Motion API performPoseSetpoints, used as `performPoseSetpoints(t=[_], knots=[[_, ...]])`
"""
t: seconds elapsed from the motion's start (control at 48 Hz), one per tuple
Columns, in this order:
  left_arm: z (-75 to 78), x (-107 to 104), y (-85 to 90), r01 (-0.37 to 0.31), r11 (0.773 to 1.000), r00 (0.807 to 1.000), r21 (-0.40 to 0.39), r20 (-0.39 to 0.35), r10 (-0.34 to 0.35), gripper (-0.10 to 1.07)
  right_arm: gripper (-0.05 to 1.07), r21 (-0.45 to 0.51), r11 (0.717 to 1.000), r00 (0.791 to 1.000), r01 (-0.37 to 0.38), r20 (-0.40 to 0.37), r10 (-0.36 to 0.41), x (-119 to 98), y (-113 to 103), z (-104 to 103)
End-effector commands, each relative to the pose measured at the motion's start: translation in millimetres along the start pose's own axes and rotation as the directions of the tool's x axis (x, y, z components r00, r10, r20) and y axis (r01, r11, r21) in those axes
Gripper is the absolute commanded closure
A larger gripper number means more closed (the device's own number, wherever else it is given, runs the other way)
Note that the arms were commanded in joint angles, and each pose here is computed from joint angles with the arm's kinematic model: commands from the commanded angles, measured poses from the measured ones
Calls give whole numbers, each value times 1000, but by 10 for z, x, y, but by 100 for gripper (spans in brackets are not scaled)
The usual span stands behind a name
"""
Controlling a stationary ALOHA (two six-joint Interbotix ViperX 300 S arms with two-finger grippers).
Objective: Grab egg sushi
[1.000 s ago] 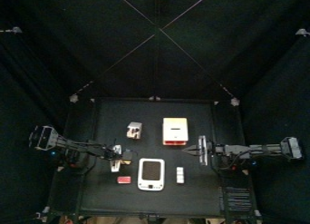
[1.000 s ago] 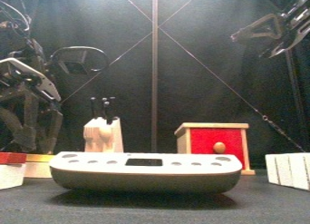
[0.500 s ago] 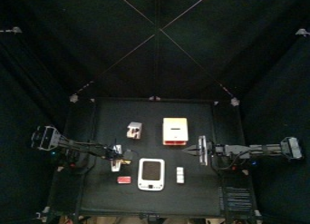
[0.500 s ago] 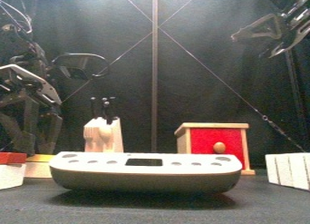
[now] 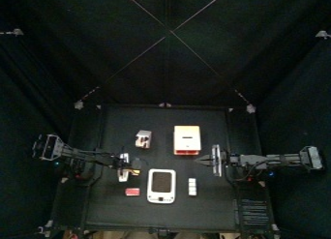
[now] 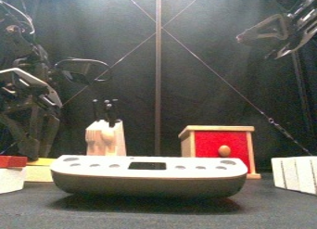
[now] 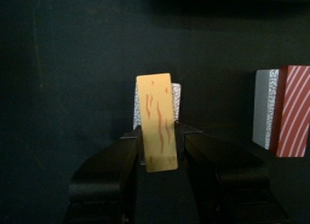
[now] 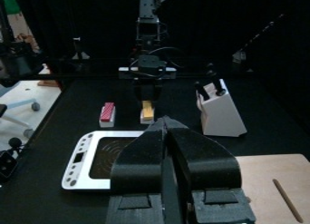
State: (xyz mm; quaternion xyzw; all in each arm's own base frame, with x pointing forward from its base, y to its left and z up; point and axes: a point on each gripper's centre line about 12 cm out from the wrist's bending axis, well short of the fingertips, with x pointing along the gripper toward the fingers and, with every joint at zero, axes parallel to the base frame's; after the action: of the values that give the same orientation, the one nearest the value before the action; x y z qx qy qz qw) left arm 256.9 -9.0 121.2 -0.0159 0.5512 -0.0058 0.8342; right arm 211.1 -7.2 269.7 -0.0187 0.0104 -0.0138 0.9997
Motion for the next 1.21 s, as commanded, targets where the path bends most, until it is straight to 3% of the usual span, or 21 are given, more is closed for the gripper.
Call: performPoseSetpoints(t=[0.0,0.917,1.188], knots=[[91,-39,13,-3,1000,1000,-1,28,3,28,102,0,1000,1000,2,15,-2,17,-5,49],[60,26,7,-3,1000,1000,2,-4,3,28,102,0,1000,1000,2,15,-2,16,-5,45],[51,15,-9,-1,1000,1000,9,-26,1,45,102,0,1000,1000,3,15,-3,16,-8,45]])
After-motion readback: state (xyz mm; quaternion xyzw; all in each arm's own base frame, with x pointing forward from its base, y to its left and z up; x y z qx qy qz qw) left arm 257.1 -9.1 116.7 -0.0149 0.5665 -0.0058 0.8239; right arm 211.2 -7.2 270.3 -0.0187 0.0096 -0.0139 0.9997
